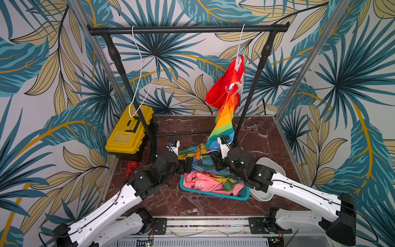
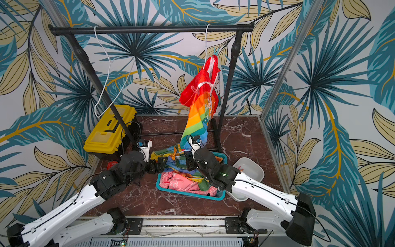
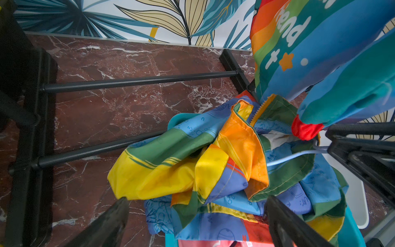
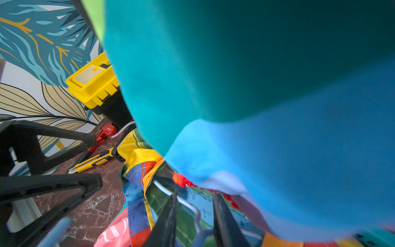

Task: Remove the clothespins securing jackets to the hanger
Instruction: Remove the jacket from the hanger.

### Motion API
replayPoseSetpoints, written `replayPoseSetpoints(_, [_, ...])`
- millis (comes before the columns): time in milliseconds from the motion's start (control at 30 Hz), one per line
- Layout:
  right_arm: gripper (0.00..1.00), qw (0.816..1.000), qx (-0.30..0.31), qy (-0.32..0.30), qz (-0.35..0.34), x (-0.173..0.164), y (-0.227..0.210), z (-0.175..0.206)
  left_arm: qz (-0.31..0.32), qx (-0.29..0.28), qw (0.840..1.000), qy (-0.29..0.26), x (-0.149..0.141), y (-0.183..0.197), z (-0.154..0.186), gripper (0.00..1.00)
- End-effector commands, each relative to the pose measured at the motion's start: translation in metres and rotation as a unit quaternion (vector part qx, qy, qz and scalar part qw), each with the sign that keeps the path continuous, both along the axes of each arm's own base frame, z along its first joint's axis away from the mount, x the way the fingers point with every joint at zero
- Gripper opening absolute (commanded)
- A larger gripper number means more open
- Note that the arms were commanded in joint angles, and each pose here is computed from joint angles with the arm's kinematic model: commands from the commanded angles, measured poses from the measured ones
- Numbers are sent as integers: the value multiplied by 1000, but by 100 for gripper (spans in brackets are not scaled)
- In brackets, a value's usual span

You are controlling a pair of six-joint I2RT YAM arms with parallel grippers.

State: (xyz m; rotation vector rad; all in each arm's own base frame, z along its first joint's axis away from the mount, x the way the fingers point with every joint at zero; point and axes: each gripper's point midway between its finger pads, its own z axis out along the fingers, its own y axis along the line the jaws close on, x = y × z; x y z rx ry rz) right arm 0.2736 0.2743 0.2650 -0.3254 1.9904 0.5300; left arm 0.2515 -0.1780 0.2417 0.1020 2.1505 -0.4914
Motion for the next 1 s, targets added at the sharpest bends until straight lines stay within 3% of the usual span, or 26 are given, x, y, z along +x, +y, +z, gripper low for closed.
replayPoseSetpoints(0, [27,1000,2,0,-10,-1,-6,-1,1,4,1000,-6,2,1,4,100])
replayPoseSetpoints(200, [23,1000,2,0,0,-1,-2,0,3,2,1000,-4,1,2,3,100])
replayPoseSetpoints(433, [0,1000,9,-2,1,-4,-5,7,7,37,999,-14,5,8,3,100])
replayPoseSetpoints(567, [0,1000,10,-16,-23,-4,-20,23,-11,90,996,15,3,1,-4,100])
replayPoseSetpoints(700, [0,999,18,-25,-26,-6,-24,33,-43,139,989,-19,-6,-23,3,100])
replayPoseSetpoints(867, [0,999,0,-14,-31,-6,-27,25,-89,127,987,-28,-19,-56,16,100])
replayPoseSetpoints(967, [0,1000,4,-14,-27,-7,-26,26,-72,142,987,-31,-14,-59,14,100])
